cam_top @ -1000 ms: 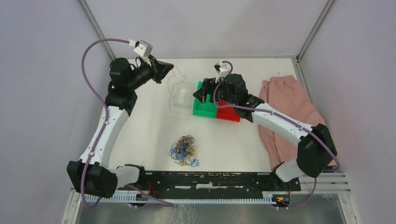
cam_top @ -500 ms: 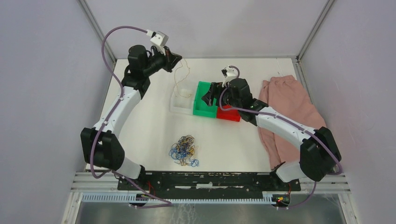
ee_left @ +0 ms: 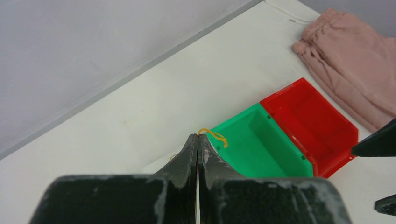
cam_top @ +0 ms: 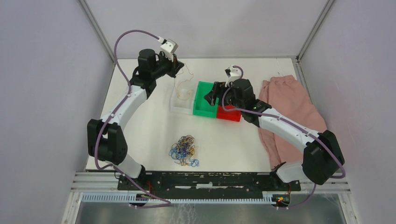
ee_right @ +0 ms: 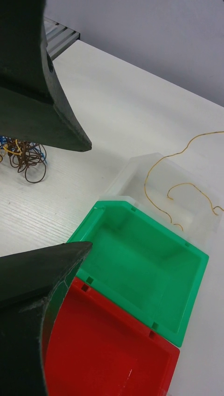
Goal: Untangle the cables
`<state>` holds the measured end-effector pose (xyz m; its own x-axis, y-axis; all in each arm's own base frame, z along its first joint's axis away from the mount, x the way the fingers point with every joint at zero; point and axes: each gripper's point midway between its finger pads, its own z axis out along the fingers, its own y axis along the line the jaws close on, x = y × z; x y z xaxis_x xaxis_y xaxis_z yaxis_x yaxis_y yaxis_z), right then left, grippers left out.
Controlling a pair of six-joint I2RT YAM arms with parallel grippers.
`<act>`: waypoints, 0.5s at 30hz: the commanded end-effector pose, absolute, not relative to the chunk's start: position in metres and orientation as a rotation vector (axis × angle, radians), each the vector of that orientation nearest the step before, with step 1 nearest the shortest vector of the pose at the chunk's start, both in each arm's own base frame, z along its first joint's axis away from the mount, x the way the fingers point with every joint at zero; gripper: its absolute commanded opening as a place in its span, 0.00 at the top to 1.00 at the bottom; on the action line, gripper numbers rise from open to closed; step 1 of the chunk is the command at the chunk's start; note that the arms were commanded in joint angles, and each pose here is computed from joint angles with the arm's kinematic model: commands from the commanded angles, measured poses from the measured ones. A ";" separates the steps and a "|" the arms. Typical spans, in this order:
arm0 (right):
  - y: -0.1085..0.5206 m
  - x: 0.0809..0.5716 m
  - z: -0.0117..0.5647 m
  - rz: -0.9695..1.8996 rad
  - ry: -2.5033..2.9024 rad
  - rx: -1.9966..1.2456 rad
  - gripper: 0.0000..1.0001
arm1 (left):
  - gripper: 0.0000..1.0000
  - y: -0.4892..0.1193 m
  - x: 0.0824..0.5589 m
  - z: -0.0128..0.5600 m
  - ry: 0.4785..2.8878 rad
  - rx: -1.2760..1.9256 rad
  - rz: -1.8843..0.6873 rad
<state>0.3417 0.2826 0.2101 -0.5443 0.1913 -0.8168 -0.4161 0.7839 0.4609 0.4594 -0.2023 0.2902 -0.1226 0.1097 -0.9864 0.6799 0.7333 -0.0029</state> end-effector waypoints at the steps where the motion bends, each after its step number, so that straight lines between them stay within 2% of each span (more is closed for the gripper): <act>1: 0.279 0.344 0.230 0.799 1.933 -0.164 0.23 | 0.97 -0.189 0.464 0.267 1.692 0.706 -0.398; 15: 0.267 0.342 0.221 0.767 1.966 -0.137 0.24 | 0.97 -0.208 0.464 0.204 1.806 0.791 -0.287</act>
<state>0.3397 0.2738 0.2039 -0.5542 0.1904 -0.8103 -0.3973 0.7949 0.4586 0.4548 -0.2024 0.2066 -0.2246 0.3337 -0.9155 0.6468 0.7538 0.1161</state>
